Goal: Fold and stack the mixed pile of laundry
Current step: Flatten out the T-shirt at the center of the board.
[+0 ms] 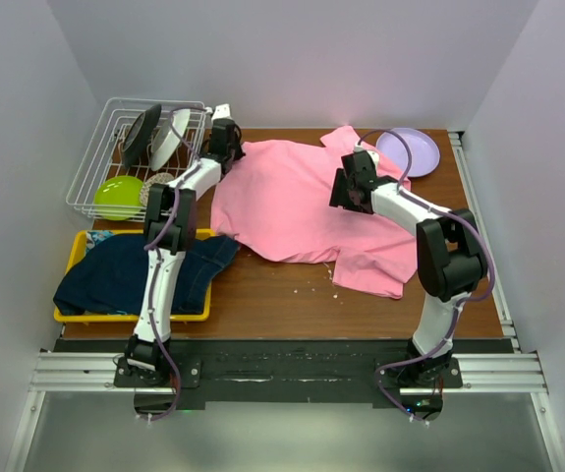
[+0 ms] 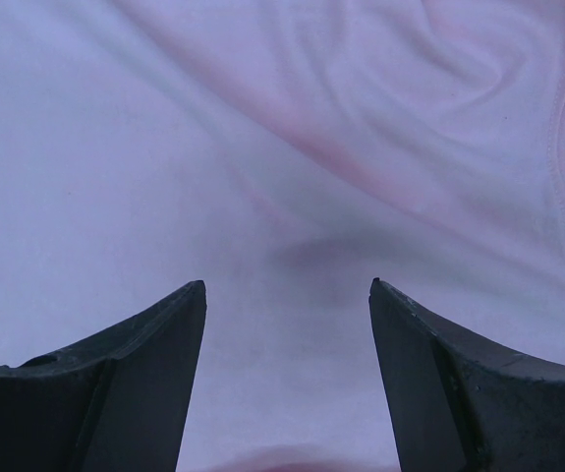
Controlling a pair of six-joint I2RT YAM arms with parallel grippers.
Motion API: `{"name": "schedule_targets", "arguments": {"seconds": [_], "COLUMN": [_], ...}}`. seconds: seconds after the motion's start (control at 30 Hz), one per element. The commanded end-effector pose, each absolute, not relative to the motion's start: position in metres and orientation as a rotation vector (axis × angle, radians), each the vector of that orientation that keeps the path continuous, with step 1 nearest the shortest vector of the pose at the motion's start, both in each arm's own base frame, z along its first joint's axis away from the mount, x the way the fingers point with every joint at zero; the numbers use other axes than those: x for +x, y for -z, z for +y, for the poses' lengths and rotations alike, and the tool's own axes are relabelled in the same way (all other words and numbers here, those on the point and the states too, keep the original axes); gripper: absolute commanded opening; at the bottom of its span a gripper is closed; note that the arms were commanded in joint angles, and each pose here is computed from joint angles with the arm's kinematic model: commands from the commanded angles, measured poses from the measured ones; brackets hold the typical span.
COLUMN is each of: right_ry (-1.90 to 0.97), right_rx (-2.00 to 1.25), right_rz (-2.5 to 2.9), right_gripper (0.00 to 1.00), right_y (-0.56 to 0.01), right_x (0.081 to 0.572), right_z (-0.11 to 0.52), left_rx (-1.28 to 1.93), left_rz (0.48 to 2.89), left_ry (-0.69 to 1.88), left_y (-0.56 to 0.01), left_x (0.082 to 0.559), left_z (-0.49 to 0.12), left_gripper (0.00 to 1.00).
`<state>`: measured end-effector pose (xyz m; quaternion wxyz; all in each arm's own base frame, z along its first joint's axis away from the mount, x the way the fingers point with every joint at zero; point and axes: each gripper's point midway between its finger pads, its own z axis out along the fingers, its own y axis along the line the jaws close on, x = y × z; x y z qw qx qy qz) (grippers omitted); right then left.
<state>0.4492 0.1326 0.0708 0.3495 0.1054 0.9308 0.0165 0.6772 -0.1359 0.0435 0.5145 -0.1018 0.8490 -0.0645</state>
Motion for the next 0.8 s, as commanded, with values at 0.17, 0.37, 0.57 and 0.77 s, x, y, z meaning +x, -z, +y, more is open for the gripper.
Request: {"name": "schedule_targets", "arguments": {"seconds": [0.17, 0.37, 0.57, 0.77], "right_ry": [-0.074, -0.062, -0.062, -0.049], "right_rx": [0.257, 0.265, 0.256, 0.239], "right_rz": [2.375, 2.398, 2.409, 2.412], "right_gripper": [0.71, 0.72, 0.72, 0.72], "right_y": [-0.08, -0.07, -0.061, -0.053], "right_x": [0.459, 0.47, 0.486, 0.509], "right_z": [0.138, 0.142, 0.149, 0.155], "left_rx": [-0.285, -0.313, -0.365, -0.358], "left_rz": [1.723, 1.641, 1.604, 1.592], "left_ry": [0.192, 0.216, 0.271, 0.426], "left_y": [-0.124, -0.141, -0.136, -0.147], "left_x": [0.717, 0.741, 0.75, 0.755], "left_z": [-0.128, -0.12, -0.103, -0.103], "left_gripper": [0.0, 0.0, 0.0, 0.28]}}
